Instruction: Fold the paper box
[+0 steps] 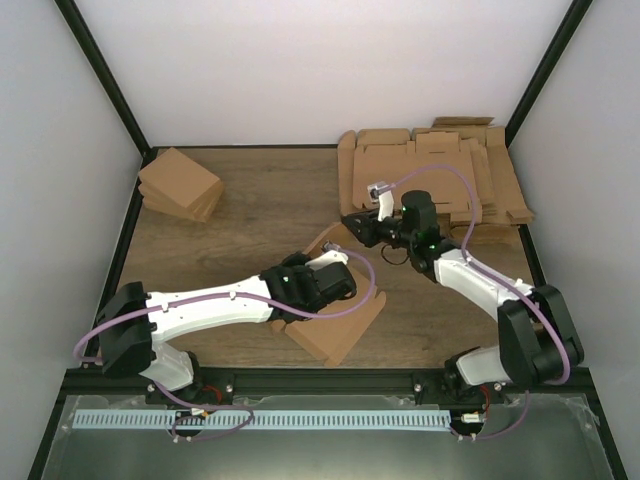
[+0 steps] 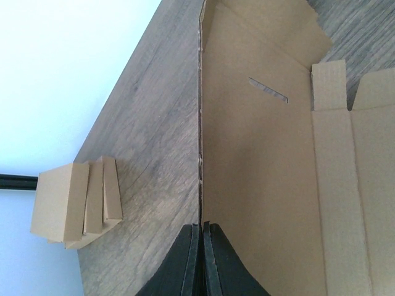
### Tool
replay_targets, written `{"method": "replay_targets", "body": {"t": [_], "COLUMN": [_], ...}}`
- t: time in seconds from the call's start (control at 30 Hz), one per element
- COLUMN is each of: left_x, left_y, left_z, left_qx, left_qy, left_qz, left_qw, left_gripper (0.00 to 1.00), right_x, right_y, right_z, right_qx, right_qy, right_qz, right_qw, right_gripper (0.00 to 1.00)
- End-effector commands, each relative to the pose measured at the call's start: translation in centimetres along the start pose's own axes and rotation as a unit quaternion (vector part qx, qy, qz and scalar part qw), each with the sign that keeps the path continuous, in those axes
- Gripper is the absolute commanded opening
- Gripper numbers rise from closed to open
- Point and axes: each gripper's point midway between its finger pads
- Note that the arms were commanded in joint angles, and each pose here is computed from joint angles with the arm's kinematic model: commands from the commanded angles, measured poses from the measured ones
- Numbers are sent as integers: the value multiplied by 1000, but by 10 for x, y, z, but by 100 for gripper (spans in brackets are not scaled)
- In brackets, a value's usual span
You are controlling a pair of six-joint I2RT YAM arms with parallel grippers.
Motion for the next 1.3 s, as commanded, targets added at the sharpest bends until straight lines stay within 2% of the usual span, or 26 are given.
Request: {"method": "replay_targets", "body": {"t": [0.0, 0.2, 0.53, 0.93, 1.27], "left_x": [-1, 0, 1, 3, 3], "left_y": [-1, -3, -7, -14, -24], "left_z": [-1, 0, 1, 3, 7], "left_qx": [1, 6, 15, 17, 47], "left_qy": [0, 2, 6, 4, 6], "left_qz": [2, 3, 10, 3, 13], "left_qw": [1000, 1000, 1000, 1000, 999], "left_gripper": [4, 4, 4, 4, 4], "right_x": [-12, -2, 14, 8, 6], "right_y": [19, 33, 21, 26, 30], "right_z": [32, 28, -10, -40, -45], "right_qx": [-15, -20, 20, 41, 32], "right_qy": [-37, -15, 37, 58, 59], "right_qz": [9, 30, 36, 47, 59], "right_qw": [999, 999, 998, 996, 996], "right_gripper": [22, 21, 18, 16, 17]}}
Point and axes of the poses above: each gripper's point midway between its finger pads, its own x axis out along the fingers, its own y axis along the line the jaws close on, z = x × y, and after that the axes turned 6 degrees about x, right-handed
